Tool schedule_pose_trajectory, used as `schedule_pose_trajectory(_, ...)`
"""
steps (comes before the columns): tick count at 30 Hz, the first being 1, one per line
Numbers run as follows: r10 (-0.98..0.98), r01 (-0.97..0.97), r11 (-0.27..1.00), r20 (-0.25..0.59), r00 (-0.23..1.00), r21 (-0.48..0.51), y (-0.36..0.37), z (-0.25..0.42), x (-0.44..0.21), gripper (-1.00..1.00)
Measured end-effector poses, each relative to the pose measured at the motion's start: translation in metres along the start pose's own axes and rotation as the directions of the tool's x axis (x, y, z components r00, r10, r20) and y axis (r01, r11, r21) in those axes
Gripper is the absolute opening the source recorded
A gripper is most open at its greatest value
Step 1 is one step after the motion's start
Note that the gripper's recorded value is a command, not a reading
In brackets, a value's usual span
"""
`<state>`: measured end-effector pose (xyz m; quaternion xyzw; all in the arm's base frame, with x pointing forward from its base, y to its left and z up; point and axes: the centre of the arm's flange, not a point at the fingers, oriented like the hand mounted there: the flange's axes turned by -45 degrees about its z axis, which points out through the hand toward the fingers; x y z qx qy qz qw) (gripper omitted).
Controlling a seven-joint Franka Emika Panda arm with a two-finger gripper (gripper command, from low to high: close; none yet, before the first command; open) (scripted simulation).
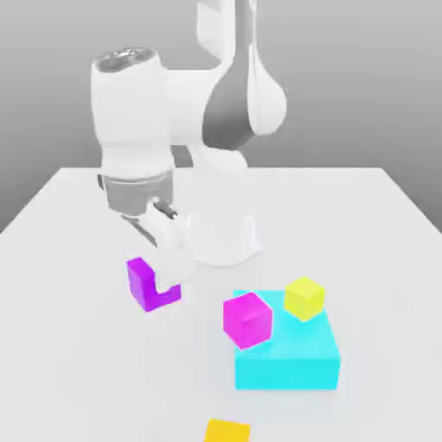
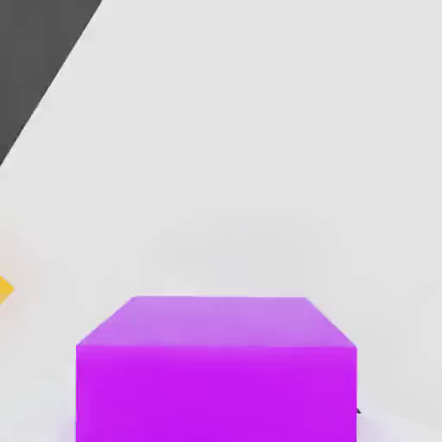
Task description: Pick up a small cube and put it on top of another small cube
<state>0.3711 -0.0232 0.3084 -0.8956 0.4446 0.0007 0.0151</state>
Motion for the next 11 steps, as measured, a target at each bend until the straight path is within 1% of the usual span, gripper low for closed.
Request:
schedule_pose_trajectory(2, -0.045, 0.045, 0.999, -0.008, 0.999, -0.017, -0.021, -0.007, -0.040, -1.00)
schedule_pose_trajectory(3, -0.054, 0.053, 0.998, -0.011, 0.999, -0.022, -0.025, -0.001, -0.048, -1.00)
schedule_pose_trajectory(7, -0.062, 0.062, 0.998, -0.015, 0.998, -0.028, -0.027, 0.039, -0.056, -1.00)
schedule_pose_trajectory(8, -0.063, 0.063, 0.998, -0.014, 0.998, -0.027, -0.027, 0.048, -0.057, 1.00)
schedule_pose_trajectory(11, -0.063, 0.063, 0.998, -0.014, 0.998, -0.027, -0.027, 0.048, -0.057, 1.00)
